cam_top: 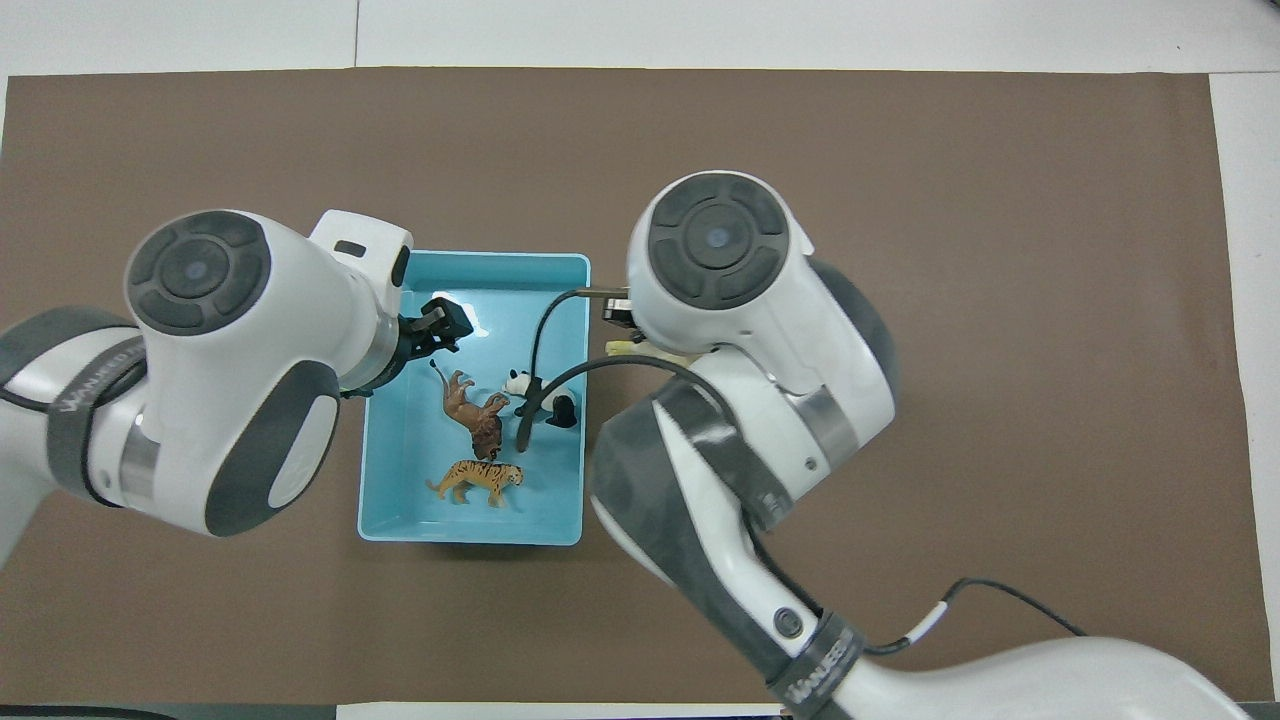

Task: Put all toys into storage box
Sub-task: 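Release the foal with the left gripper while the right gripper carries the horse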

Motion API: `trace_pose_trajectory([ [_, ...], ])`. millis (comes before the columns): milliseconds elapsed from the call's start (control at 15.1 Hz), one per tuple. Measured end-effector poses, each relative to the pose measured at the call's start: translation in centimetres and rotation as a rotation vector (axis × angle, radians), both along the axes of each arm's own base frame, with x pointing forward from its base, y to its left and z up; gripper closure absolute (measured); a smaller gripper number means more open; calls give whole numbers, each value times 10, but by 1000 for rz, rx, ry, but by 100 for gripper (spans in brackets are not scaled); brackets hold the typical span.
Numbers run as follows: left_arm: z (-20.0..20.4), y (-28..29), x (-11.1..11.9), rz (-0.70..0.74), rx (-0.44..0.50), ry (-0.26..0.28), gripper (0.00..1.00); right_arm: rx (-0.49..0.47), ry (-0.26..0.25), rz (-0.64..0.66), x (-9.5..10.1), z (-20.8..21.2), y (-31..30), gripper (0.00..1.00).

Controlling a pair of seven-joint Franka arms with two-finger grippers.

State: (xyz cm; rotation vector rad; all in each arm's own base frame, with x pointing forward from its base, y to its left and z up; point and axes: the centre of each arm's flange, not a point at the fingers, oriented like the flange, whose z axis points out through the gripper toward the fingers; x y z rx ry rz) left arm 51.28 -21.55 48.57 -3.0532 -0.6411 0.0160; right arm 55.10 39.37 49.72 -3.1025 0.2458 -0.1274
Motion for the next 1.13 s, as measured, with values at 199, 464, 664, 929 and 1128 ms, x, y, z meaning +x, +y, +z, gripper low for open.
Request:
trace_pose_trajectory([
  [199, 49, 38, 7, -85, 1, 9, 0, 49, -22, -17, -19, 12, 62, 59],
  [464, 89, 103, 19, -273, -2, 29, 0, 51, -13, 1, -27, 2, 86, 59],
  [664, 97, 147, 23, -411, -9, 57, 0, 54, -15, 5, -33, 3, 94, 59],
  [929, 117, 183, 37, -492, -15, 67, 0, 56, -43, 0, -43, -30, 125, 59],
  [1128, 110, 180, 38, -506, -21, 97, 0, 54, -41, 22, -41, -83, 146, 59],
])
